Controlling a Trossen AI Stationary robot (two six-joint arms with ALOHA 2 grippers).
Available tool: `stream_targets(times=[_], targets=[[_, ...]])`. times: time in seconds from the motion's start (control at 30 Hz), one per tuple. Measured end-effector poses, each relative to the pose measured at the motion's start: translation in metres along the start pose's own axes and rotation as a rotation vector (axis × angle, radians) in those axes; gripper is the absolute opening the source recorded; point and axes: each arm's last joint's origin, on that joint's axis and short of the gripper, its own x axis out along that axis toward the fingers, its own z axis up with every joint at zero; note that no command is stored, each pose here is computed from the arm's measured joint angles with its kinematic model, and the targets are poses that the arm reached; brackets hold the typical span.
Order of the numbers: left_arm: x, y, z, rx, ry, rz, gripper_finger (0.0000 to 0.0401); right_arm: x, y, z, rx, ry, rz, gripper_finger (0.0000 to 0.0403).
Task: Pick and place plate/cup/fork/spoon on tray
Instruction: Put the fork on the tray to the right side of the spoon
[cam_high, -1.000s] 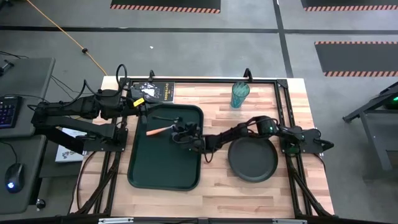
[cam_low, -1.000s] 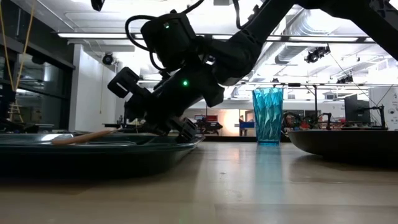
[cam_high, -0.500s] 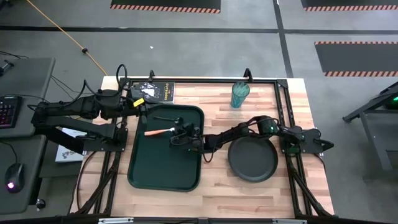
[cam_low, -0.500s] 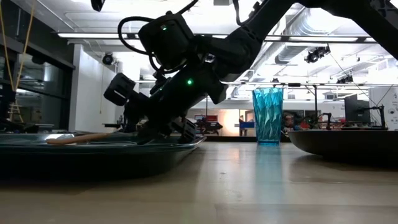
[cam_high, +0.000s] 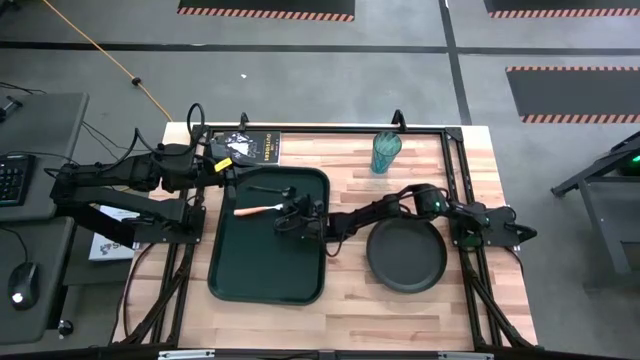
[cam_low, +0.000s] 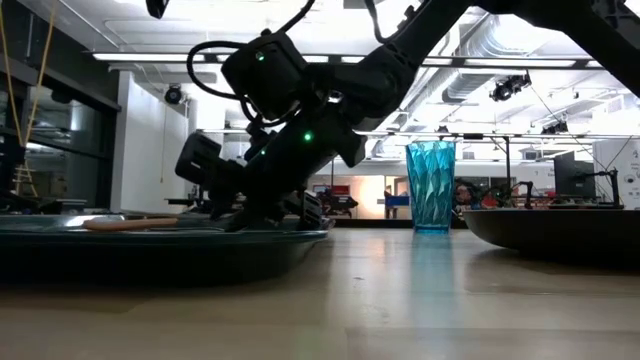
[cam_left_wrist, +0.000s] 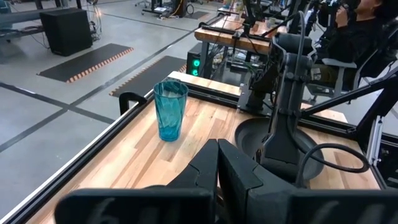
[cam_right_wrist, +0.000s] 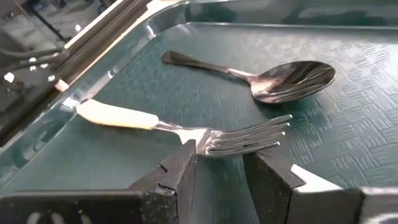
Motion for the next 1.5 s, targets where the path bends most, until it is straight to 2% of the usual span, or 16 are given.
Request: stream_targets(times=[0.2,0.53,1.13,1.5], targets=[[0.000,0.000,-0.001,0.002,0.005,0.001,0.0000,-0.003,0.001,0.007,-0.071,0.026,0.011,0.0122],[0.000,0.000,-0.001,0.002,0.006,0.001,0.0000,-0.009,-0.007,0.019,-0.162,0.087,-0.088,0.0122],[0.000,0.001,-0.003,0.007,0.027,0.005,0.0001,-0.012,-0.008,0.020,-0.226,0.119,-0.097,0.0122],[0.000,0.001,-0.003,0.008,0.027,0.005,0.0001,-0.041,-0.010,0.048,-0.371,0.165,-0.230,0.0122]])
